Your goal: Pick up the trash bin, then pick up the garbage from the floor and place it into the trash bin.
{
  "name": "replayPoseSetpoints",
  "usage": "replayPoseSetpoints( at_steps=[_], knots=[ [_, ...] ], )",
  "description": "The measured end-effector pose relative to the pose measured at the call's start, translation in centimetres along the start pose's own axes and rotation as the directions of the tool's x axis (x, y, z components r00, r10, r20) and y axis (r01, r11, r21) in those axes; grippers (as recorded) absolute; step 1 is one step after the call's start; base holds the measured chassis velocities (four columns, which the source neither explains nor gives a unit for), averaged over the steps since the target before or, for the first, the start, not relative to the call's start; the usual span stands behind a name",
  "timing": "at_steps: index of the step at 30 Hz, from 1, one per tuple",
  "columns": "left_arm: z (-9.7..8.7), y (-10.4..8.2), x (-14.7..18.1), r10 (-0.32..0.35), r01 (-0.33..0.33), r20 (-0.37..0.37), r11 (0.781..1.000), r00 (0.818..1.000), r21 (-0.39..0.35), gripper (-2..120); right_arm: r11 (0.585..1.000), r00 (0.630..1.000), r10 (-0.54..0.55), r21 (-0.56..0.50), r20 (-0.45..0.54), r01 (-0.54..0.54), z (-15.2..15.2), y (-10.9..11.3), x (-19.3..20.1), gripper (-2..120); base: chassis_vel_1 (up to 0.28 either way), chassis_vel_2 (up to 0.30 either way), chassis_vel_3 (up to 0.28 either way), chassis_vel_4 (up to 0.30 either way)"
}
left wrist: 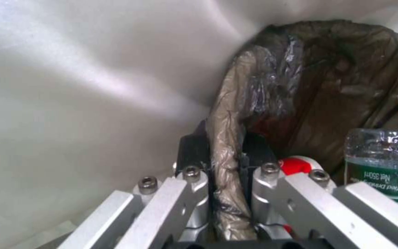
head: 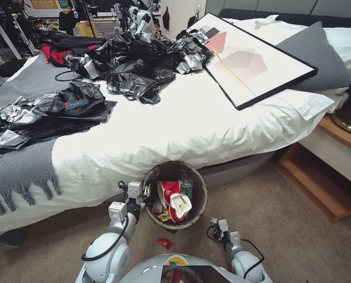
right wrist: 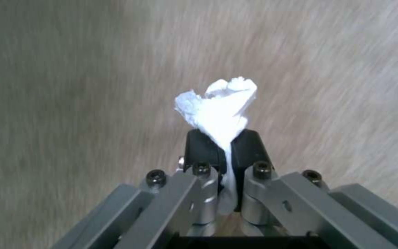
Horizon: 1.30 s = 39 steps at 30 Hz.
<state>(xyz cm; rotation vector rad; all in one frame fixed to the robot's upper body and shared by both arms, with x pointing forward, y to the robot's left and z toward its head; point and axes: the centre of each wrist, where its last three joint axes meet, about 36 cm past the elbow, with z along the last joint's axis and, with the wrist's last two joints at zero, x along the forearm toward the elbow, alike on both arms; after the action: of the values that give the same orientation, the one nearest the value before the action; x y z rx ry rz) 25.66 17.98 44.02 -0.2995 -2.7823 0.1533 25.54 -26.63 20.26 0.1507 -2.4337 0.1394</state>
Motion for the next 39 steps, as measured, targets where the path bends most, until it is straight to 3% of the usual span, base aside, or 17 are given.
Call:
replayPoseSetpoints(
  at_steps=[2, 6, 7, 15, 17, 21, 23, 24, 25, 27, 28, 30, 34, 39],
  knots=[
    [0.0, 0.0, 0.0, 0.000, 0.000, -0.001, 1.000, 1.000, 0.000, 6, 1.000, 0.998, 0.020, 0.002, 0.068, -0.020, -1.4, -0.1, 0.7, 0, 0.000, 0.000, 0.000, 0.000],
    [0.0, 0.0, 0.0, 0.000, 0.000, -0.001, 1.000, 1.000, 0.000, 6, 1.000, 0.997, 0.020, 0.002, 0.071, -0.021, -1.4, -0.2, 0.7, 0, 0.000, 0.000, 0.000, 0.000],
    [0.1, 0.0, 0.0, 0.000, 0.000, -0.003, 1.000, 1.000, 0.000, 6, 0.999, 0.979, 0.053, 0.000, 0.198, -0.054, -4.2, -0.5, 2.2, 0, 0.000, 0.000, 0.000, 0.000],
    [0.1, 0.0, 0.0, 0.000, 0.000, -0.004, 1.000, 1.000, 0.000, 6, 0.997, 0.942, 0.072, -0.012, 0.329, -0.072, -7.6, -0.7, 4.1, 0, 0.000, 0.000, 0.000, 0.000],
    [0.1, 0.0, 0.0, 0.000, 0.000, -0.005, 1.000, 1.000, 0.000, 6, 0.998, 0.908, 0.070, -0.021, 0.414, -0.067, -9.6, -0.5, 5.4, 0, 0.000, 0.000, 0.000, 0.000],
    [0.1, 0.0, 0.0, 0.000, 0.000, -0.007, 1.000, 1.000, 0.000, 6, 0.998, 0.878, 0.062, -0.034, 0.475, -0.052, -10.9, -0.3, 6.3, 0, 0.000, 0.000, 0.000, 0.000],
    [0.2, 0.0, 0.0, -0.001, 0.001, -0.008, 1.000, 1.000, 0.000, 6, 0.999, 0.816, 0.028, -0.044, 0.577, -0.003, -12.8, 0.1, 7.7, 0, 0.000, 0.000, 0.000, 0.000],
    [0.2, 0.0, 0.0, -0.001, 0.001, -0.008, 1.000, 1.000, 0.000, 6, 0.999, 0.816, 0.028, -0.044, 0.577, -0.003, -12.8, 0.1, 7.7, 0, 0.000, 0.000, 0.000, 0.000],
    [0.2, 0.0, 0.0, -0.001, 0.001, -0.008, 1.000, 1.000, 0.001, 6, 0.999, 0.776, -0.007, -0.034, 0.631, 0.037, -13.7, 0.3, 8.5, 0, 0.000, 0.000, 0.000, 0.000],
    [0.2, -0.1, 0.0, 0.000, 0.000, -0.011, 1.000, 1.000, 0.001, 6, 0.979, 0.588, -0.176, 0.078, 0.790, 0.189, -16.6, 1.3, 11.0, 0, 0.000, 0.000, 0.000, 0.000],
    [0.2, -0.1, 0.0, 0.000, 0.000, -0.011, 1.000, 1.000, 0.001, 6, 0.979, 0.588, -0.176, 0.078, 0.790, 0.189, -16.6, 1.3, 11.0, 0, 0.000, 0.000, 0.000, 0.000],
    [0.3, -0.1, 0.0, 0.001, -0.001, -0.012, 1.000, 1.000, 0.001, 6, 0.935, 0.464, -0.312, 0.181, 0.829, 0.304, -18.0, 2.8, 13.0, 0, 0.000, 0.000, 0.000, 0.000],
    [0.3, -0.2, 0.0, 0.002, -0.002, -0.014, 1.000, 1.000, 0.000, 6, 0.881, 0.431, -0.428, 0.261, 0.794, 0.394, -17.4, 4.5, 13.4, 0, 0.000, 0.000, 0.000, 0.000],
    [0.4, -0.3, 0.0, 0.000, 0.000, -0.017, 1.000, 1.000, 0.000, 6, 0.843, 0.456, -0.502, 0.297, 0.735, 0.449, -15.6, 6.1, 13.0, 0, 0.000, 0.000, 0.000, 0.000]
  ],
)
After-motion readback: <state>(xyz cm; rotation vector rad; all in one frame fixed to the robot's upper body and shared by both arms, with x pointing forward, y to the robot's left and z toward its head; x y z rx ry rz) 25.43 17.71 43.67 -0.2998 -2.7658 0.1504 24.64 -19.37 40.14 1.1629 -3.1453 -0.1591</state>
